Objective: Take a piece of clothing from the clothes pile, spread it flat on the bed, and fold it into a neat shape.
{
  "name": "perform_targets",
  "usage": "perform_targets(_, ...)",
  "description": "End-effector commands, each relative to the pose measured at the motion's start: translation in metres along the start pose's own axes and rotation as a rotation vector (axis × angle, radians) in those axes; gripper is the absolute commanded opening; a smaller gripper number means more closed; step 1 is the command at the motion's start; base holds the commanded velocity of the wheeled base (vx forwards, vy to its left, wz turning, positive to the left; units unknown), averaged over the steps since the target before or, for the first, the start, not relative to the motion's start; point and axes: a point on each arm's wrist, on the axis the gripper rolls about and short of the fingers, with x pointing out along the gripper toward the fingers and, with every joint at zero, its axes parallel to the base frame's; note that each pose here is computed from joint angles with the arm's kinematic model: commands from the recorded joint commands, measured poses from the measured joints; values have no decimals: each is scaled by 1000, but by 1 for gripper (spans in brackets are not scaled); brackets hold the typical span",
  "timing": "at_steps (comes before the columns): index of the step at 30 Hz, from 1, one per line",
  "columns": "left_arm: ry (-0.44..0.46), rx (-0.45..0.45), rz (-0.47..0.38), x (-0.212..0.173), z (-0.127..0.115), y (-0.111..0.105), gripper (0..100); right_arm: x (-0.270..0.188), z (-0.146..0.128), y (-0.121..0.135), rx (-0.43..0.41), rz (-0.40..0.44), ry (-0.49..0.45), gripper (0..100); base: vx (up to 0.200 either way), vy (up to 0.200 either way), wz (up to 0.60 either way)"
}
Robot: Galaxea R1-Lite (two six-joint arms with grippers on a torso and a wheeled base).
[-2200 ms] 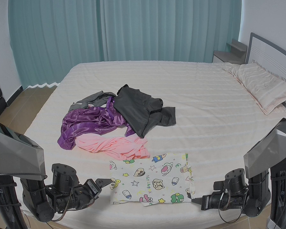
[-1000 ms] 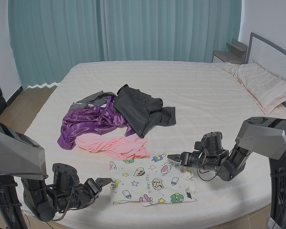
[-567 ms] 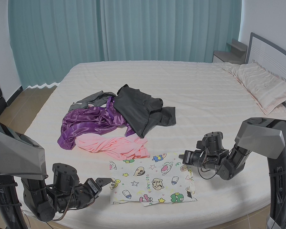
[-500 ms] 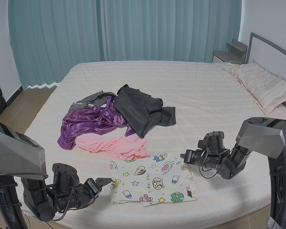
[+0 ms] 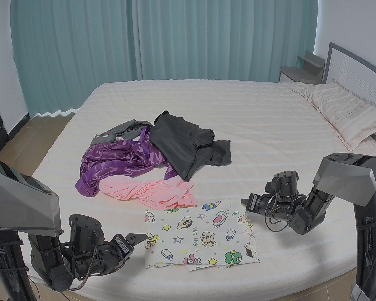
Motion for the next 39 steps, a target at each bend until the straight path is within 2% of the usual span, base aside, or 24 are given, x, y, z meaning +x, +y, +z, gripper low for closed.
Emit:
perform_targets(1, -1, -1, 0, 0, 0, 0, 100, -3, 5, -1, 12, -10, -18, 100, 0, 0, 0)
perform_targets(5, -3, -6, 0, 0, 0, 0, 100, -22, 22, -2, 54, -43, -83, 100, 0, 0, 0)
perform_targets(11, -87, -9, -32, -4, 5, -5, 100, -75, 45, 3, 79, -61, -224, 100, 0, 0, 0)
perform_targets(14, -224, 3, -95, -11, 11, -12, 100, -126, 46, 11, 71, -40, -312, 100, 0, 0, 0)
perform_targets(17, -375, 29, -86, -18, 17, -20, 100, -164, 41, 20, 57, -4, -375, 100, 0, 0, 0)
perform_targets(18, -375, 29, -86, -18, 17, -20, 100, -164, 41, 20, 57, -4, -375, 100, 0, 0, 0)
perform_targets(19, -479, 63, -117, -31, 23, -32, 100, -192, 35, 25, 44, 24, -420, 100, 0, 0, 0)
perform_targets(20, -487, 65, -121, -33, 24, -33, 100, -193, 35, 25, 44, 25, -421, 100, 0, 0, 0)
perform_targets(21, -546, 79, -177, -51, 28, -44, 100, -214, 30, 28, 33, 42, -454, 100, 0, 0, 0)
perform_targets(24, -644, 98, -316, -97, 33, -59, 100, -247, 18, 30, -9, 52, -486, 100, 0, 0, 0)
perform_targets(26, -708, 145, -370, -119, 34, -64, 100, -262, 13, 32, -44, 57, -510, 100, 0, 0, 0)
perform_targets(28, -776, 229, -366, -138, 33, -62, 100, -279, 6, 33, -84, 62, -536, 100, 0, 0, 0)
perform_targets(29, -779, 235, -362, -138, 33, -62, 100, -280, 5, 33, -86, 62, -537, 100, 0, 0, 0)
perform_targets(30, -842, 274, -348, -151, 32, -61, 100, -291, 0, 33, -114, 61, -556, 100, 0, 0, 0)
perform_targets(35, -1016, 197, -346, -184, 29, -60, 100, -319, -3, 35, -103, -11, -659, 100, 0, 0, 0)
perform_targets(37, -1035, 207, -321, -193, 27, -57, 100, -328, -7, 36, -100, -16, -675, 100, 0, 0, 0)
perform_targets(39, -1065, 264, -296, -214, 19, -48, 100, -348, -18, 36, -104, -12, -690, 100, 0, 0, 0)
